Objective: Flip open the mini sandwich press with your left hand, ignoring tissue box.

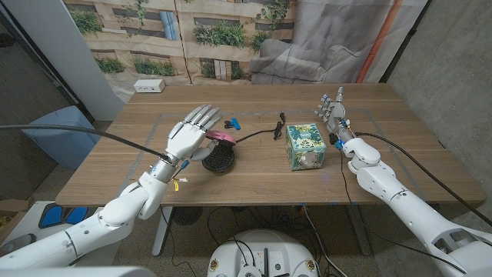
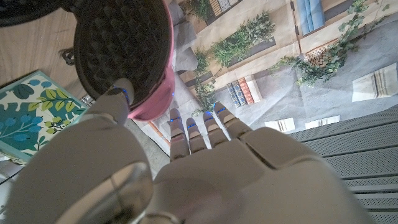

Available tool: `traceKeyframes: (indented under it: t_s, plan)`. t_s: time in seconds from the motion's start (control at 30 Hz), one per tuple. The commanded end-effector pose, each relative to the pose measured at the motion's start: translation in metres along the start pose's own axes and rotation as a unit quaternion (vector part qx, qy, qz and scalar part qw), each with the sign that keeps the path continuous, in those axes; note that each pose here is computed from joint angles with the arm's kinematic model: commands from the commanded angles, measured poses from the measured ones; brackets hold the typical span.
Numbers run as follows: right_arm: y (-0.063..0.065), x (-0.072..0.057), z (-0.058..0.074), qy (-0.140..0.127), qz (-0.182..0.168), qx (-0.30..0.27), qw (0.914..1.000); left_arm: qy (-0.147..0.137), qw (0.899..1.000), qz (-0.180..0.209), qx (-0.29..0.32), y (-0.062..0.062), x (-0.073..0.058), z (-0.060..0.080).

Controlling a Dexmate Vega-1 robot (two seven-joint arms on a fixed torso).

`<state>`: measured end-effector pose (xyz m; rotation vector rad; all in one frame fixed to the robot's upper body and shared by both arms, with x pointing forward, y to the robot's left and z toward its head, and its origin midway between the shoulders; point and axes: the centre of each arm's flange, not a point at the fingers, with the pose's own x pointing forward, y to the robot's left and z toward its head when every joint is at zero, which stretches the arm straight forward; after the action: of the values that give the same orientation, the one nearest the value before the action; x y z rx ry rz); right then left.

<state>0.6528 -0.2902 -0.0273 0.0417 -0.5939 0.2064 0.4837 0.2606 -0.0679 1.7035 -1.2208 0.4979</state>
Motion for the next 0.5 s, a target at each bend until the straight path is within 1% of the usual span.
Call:
traceKeyframes:
  t_s: [0.03, 0.23, 0.5]
  plan:
    - [0.0, 0.0, 0.0, 0.0, 0.0, 0.0, 1.0, -0.008, 1.0, 0.001, -0.007, -0.003, 0.016, 0.002]
    - [0.0, 0.0, 0.0, 0.0, 0.0, 0.0, 1.0, -0.01, 1.0, -0.005, -0.014, -0.008, 0.024, 0.007]
    - [0.0, 0.0, 0.0, 0.0, 0.0, 0.0, 1.0, -0.002, 1.0, -0.014, -0.027, -0.012, 0.034, 0.011]
